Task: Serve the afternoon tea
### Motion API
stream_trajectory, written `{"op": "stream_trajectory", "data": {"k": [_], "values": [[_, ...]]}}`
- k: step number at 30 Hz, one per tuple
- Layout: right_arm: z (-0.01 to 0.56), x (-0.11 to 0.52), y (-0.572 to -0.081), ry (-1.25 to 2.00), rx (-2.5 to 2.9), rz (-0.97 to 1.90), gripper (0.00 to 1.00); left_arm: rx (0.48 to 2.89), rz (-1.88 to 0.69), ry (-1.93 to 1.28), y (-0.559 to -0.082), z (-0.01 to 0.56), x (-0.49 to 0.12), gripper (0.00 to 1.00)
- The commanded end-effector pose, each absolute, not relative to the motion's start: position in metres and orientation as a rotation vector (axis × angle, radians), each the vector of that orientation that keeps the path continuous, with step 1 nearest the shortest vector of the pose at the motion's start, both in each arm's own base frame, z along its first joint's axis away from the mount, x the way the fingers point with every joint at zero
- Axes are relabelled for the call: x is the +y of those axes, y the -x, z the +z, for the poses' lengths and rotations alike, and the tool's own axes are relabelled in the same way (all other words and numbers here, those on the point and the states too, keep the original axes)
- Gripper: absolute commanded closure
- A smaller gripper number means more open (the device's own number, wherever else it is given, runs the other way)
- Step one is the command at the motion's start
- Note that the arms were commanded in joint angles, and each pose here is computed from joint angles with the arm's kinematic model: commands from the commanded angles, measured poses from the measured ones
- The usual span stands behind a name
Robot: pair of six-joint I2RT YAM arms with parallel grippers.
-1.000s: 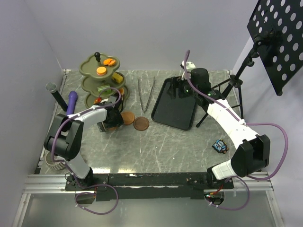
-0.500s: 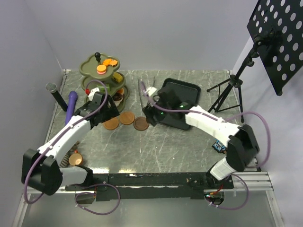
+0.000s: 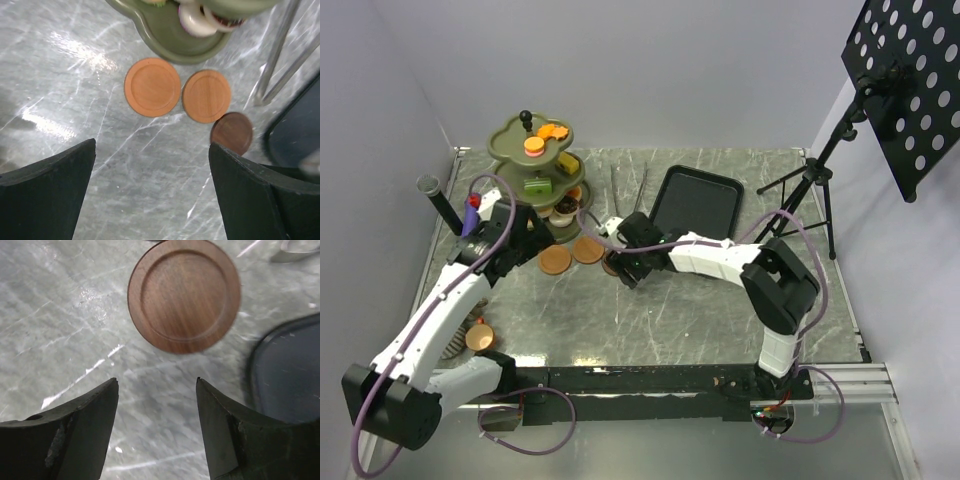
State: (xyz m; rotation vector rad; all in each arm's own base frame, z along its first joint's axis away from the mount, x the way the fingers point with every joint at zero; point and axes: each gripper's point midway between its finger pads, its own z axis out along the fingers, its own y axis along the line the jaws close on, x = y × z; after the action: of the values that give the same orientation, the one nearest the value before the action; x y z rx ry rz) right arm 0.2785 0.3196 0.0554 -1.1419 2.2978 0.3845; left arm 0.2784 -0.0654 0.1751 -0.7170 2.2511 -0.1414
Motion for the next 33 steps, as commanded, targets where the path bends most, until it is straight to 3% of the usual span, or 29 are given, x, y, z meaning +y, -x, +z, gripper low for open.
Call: {"op": "stream_trajectory", "data": {"k": [1,18,33], "values": [[0.05,0.338,-0.29,1.093,2.275,0.344,0.31,2.14,-0.154,0.821,-0.273,0.212,-0.052,0.0],[0.012,0.315,-0.337,0.849,2.445,-0.073,0.34,2.064,-0.104,0.776,-0.261,0.243,-0.028,0.0],[-0.006,0.344,-0.358,0.924,2.437,0.033,0.32,2.057,-0.069,0.763,-0.262,0.242,-0.019,0.0]]}}
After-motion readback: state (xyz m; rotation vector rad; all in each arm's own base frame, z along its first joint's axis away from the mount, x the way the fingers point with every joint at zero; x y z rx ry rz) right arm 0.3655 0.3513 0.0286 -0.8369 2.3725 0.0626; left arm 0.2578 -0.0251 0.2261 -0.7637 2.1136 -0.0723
